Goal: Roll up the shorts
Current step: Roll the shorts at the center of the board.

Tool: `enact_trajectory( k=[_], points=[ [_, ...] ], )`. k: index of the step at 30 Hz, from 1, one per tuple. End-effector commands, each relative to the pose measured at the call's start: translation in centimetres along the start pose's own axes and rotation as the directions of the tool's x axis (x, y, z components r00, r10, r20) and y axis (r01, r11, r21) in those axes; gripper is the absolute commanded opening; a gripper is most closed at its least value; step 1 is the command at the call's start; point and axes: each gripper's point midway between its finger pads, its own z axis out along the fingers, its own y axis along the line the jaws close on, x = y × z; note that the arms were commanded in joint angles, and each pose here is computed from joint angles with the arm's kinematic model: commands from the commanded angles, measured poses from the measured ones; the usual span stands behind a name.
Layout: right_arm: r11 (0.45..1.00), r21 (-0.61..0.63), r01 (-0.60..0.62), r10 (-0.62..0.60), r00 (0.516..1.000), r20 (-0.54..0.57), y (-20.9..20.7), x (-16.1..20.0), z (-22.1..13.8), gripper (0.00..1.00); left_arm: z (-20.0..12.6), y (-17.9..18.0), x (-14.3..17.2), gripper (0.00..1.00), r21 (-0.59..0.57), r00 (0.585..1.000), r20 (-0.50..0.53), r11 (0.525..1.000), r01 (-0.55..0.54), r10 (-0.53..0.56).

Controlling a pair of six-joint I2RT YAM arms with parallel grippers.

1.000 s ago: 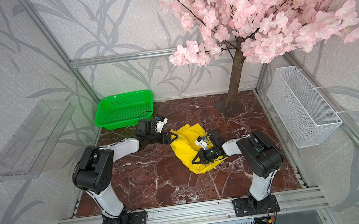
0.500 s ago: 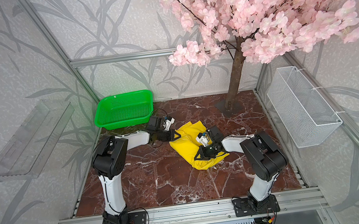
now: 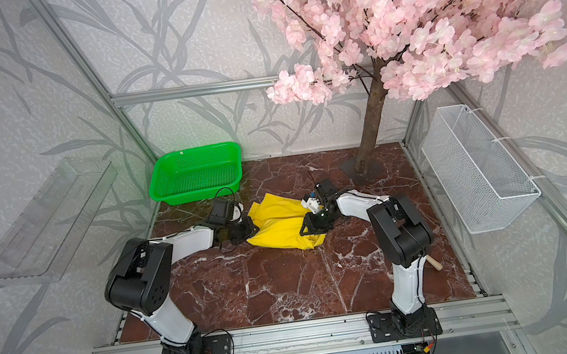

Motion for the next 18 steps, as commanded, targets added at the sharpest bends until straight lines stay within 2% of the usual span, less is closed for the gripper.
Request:
enact_trajectory(
  k=[1,5,8,11,13,15,18],
  points=[
    [0.982,0.187,-0.026,0.024,1.000,0.014,-3.0,0.3,-2.9,0.47,-0.2,5.6,1.6,0.00,-0.228,0.994,-0.025,0.968,0.102,-0.111],
    [0.934,0.347,0.086,-0.134,0.984,0.117,-1.7,-0.7,-7.9,0.59,0.4,5.3,1.1,0.00,-0.251,0.993,-0.051,0.963,0.094,-0.111],
    [0.857,0.470,0.212,-0.311,0.940,0.143,0.2,-0.6,-10.9,0.66,0.8,5.0,1.0,0.00,-0.258,0.993,-0.067,0.963,0.081,-0.101],
    [0.723,0.566,0.395,-0.550,0.826,0.126,3.4,0.2,-11.0,0.83,1.2,4.8,1.2,0.00,-0.254,0.992,-0.084,0.964,0.074,-0.098],
    [0.671,0.578,0.464,-0.644,0.751,0.145,5.5,0.4,-10.2,0.99,1.4,4.7,1.1,0.00,-0.252,0.992,-0.089,0.965,0.070,-0.095],
    [0.638,0.573,0.515,-0.697,0.702,0.145,6.8,0.7,-9.2,0.99,1.4,4.7,1.0,0.00,-0.251,0.992,-0.092,0.966,0.065,-0.091],
    [0.537,0.590,0.603,-0.780,0.620,0.077,8.2,1.3,-6.9,0.99,1.5,4.5,1.0,0.00,-0.250,0.992,-0.101,0.967,0.055,-0.082]
  ],
)
